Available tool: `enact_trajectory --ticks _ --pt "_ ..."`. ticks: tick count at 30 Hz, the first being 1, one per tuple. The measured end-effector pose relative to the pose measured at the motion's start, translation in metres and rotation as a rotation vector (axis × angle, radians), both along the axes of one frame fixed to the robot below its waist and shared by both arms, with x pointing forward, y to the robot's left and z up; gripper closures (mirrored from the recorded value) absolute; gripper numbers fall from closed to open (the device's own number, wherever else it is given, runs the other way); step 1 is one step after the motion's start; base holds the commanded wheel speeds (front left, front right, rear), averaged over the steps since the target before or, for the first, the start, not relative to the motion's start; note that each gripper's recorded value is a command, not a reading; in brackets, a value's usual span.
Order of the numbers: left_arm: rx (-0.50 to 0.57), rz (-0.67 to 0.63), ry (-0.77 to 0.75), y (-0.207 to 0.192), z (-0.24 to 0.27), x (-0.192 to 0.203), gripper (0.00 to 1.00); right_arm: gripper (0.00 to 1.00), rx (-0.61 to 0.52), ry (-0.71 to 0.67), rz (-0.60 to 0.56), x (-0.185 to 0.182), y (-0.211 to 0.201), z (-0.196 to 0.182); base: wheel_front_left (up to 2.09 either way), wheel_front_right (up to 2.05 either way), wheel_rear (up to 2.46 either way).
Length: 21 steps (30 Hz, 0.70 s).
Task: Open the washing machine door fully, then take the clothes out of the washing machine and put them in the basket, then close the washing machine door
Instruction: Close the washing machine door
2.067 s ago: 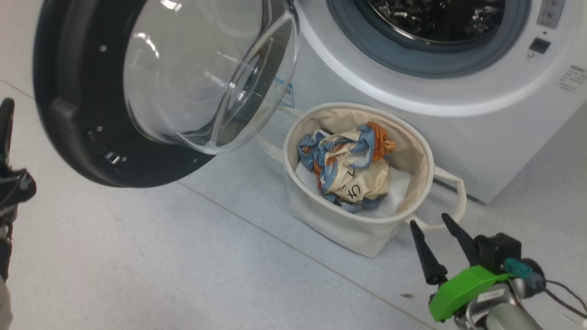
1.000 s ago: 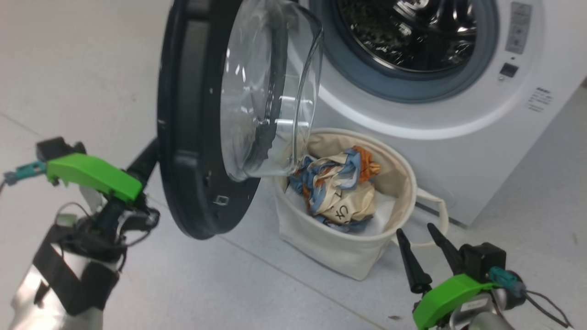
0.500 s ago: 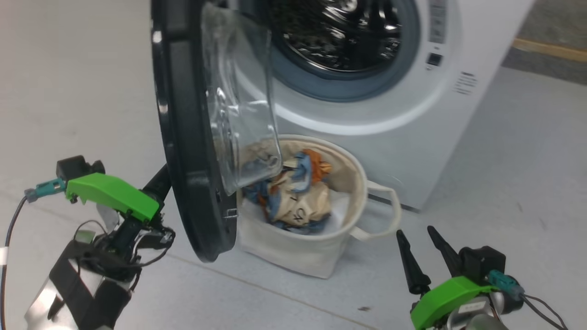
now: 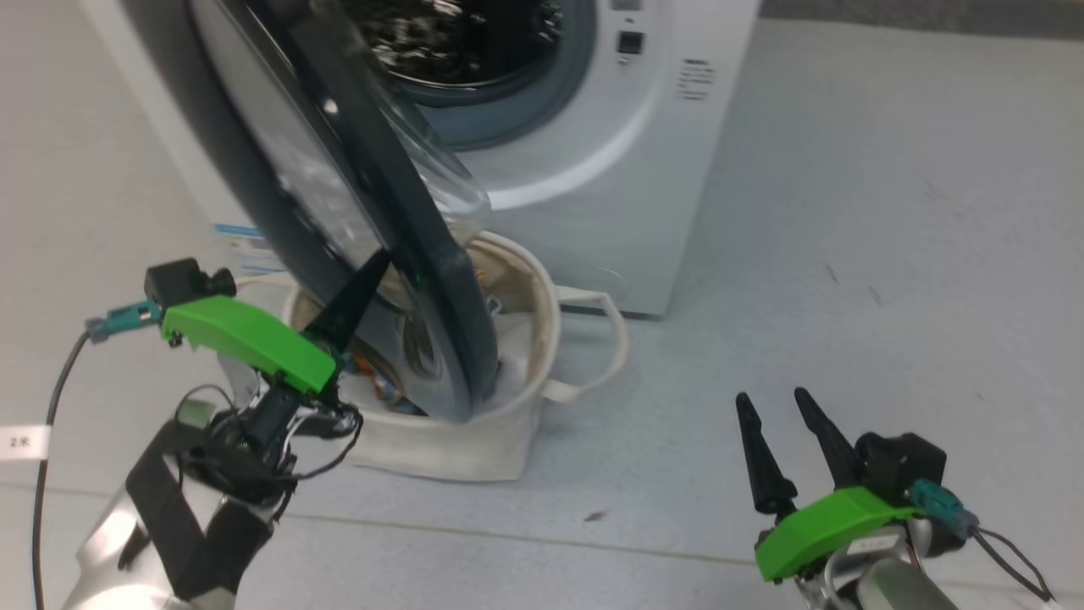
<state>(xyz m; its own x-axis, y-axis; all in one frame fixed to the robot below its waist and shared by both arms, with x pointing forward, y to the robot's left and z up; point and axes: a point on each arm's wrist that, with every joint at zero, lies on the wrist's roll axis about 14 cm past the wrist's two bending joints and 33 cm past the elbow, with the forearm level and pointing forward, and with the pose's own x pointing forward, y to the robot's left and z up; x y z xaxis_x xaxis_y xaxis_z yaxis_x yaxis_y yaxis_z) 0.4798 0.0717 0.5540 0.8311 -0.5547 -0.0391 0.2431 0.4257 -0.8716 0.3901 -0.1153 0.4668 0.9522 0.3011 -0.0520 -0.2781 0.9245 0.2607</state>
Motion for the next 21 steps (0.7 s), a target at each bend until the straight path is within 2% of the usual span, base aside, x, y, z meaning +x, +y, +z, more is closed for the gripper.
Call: enact_trajectory --ticks 8,16,17,18,21 --pt "-0.006 -0.056 -0.018 -0.041 -0.003 0.022 1.0 0.0 -0.006 0.004 -0.104 -0.004 -0.033 0.0 0.0 0.0 0.0" --pt "0.001 -0.086 -0.046 -0.06 0.002 0.018 1.0 0.0 -0.006 -0.015 -0.152 -0.011 -0.047 0.007 0.0 0.0 0.0" --pt "0.002 -0.08 -0.055 -0.059 0.005 0.017 0.76 0.0 -0.006 -0.018 -0.15 -0.011 -0.047 0.008 0.0 0.0 0.0" --pt "-0.001 -0.063 -0.067 -0.056 0.008 0.017 0.0 0.0 -0.005 -0.023 -0.148 -0.011 -0.046 0.01 0.0 0.0 0.0" --pt "0.039 -0.017 -0.113 -0.041 0.015 0.013 0.0 0.0 -0.003 -0.042 -0.139 -0.014 -0.043 0.016 0.0 0.0 0.0"
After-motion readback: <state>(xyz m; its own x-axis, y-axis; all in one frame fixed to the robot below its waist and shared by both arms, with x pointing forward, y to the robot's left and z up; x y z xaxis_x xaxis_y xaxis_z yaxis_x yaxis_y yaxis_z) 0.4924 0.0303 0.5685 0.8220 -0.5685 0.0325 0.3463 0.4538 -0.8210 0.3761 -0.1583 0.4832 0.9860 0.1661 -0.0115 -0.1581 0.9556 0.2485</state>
